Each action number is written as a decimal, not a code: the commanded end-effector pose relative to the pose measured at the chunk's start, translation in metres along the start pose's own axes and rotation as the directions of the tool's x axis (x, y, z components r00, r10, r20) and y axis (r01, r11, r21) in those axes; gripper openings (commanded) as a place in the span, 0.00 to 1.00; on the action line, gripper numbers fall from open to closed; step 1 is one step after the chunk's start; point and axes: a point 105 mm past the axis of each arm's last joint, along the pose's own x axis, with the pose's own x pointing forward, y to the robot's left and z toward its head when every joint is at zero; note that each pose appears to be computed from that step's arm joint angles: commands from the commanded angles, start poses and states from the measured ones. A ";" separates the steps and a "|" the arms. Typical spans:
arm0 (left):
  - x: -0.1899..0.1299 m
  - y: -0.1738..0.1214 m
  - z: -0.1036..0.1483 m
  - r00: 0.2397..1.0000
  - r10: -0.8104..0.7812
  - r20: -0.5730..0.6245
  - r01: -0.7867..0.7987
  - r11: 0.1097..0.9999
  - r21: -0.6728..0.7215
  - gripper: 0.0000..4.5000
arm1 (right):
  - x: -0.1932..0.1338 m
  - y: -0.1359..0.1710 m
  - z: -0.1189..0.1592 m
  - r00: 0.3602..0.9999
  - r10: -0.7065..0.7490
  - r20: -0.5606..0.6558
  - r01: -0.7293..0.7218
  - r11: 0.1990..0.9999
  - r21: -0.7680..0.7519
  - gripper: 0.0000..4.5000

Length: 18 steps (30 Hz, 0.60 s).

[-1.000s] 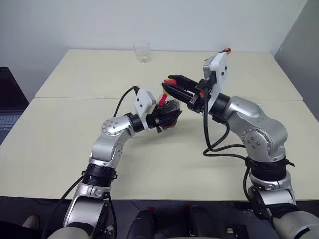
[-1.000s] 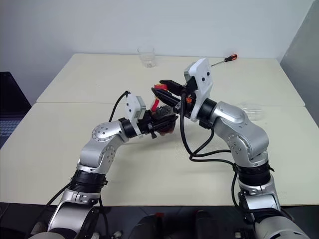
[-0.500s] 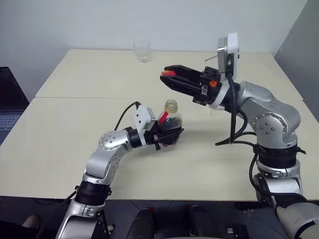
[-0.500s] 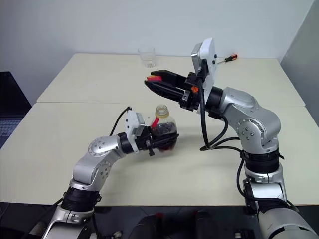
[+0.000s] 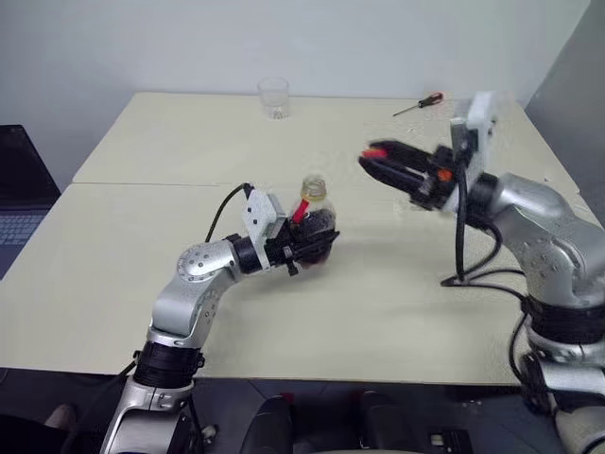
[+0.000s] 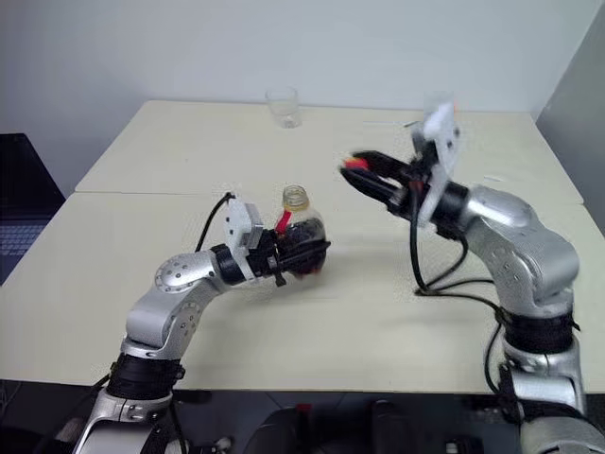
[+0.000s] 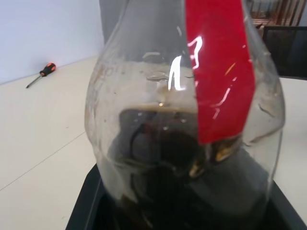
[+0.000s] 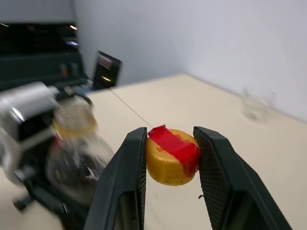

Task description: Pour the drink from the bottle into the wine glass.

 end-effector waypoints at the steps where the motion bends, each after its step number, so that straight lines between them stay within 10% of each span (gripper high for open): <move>1: -0.003 -0.005 0.013 0.999 -0.009 0.049 0.009 1.000 0.012 0.45 | -0.023 -0.005 0.003 0.990 -0.144 -0.006 0.143 0.987 -0.075 0.27; 18: -0.007 -0.018 0.008 0.999 0.003 0.049 0.001 0.997 -0.079 0.45 | -0.090 -0.022 -0.121 0.675 -0.689 -0.265 0.698 0.712 -0.072 0.27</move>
